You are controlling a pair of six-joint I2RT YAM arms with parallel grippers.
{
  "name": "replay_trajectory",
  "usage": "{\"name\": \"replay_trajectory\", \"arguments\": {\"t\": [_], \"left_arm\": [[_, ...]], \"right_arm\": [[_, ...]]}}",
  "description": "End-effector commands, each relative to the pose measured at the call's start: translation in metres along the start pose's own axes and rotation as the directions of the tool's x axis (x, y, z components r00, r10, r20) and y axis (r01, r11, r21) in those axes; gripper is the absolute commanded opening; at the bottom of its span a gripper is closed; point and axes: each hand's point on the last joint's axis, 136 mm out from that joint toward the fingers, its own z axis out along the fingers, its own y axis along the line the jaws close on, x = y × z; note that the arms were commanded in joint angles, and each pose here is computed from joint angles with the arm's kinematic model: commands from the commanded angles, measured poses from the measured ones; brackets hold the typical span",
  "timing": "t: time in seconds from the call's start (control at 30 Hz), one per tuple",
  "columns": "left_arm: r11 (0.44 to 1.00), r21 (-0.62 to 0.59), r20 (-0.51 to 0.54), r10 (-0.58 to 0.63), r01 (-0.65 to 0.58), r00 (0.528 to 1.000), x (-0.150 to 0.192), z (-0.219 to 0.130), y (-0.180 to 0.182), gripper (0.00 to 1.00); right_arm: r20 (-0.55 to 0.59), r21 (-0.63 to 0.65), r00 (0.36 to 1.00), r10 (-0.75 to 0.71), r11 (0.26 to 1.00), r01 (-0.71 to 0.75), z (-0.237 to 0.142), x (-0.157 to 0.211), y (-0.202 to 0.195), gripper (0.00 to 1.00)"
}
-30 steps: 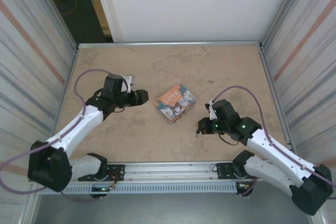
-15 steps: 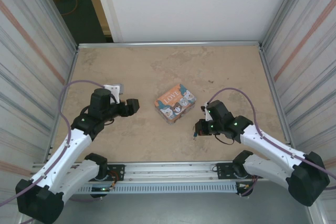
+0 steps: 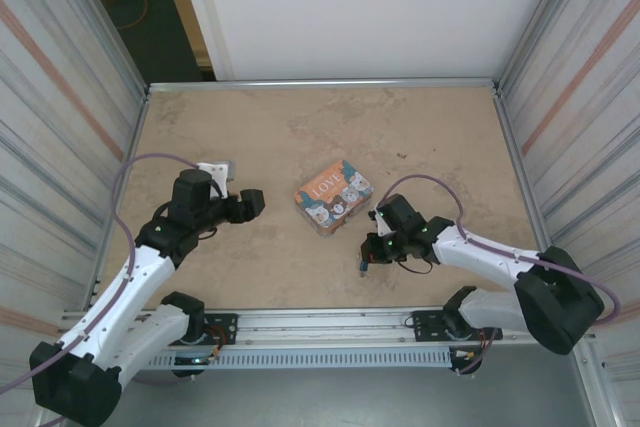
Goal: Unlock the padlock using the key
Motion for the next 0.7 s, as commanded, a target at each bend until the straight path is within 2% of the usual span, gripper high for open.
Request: {"name": "replay_trajectory", "arguments": {"t": [0.0,0.33,0.5,0.67], "left_arm": [[1.0,-0.015,0.018,0.005,-0.005,1.0,-0.004,-0.004,0.003,0.77],[1.0,-0.027,0.034,0.01,-0.009,0.999,-0.006,-0.007,0.005,0.78],[0.999,-0.037,0.046,0.014,-0.012,0.999,-0.008,-0.008,0.007,0.78],[0.999,-0.045,0.063,0.013,-0.01,0.998,-0.011,-0.011,0.008,0.78]], "right_arm": [[-0.006,-0.032,0.999,-0.035,0.999,0.035,0.004,-0.002,0.008,0.03],[0.018,0.006,0.999,-0.046,0.999,0.046,-0.001,-0.007,0.004,0.2],[0.057,0.026,0.995,-0.076,0.997,0.075,-0.018,-0.013,0.008,0.32],[0.118,0.047,0.988,-0.097,0.995,0.092,-0.039,-0.021,0.011,0.38]]}}
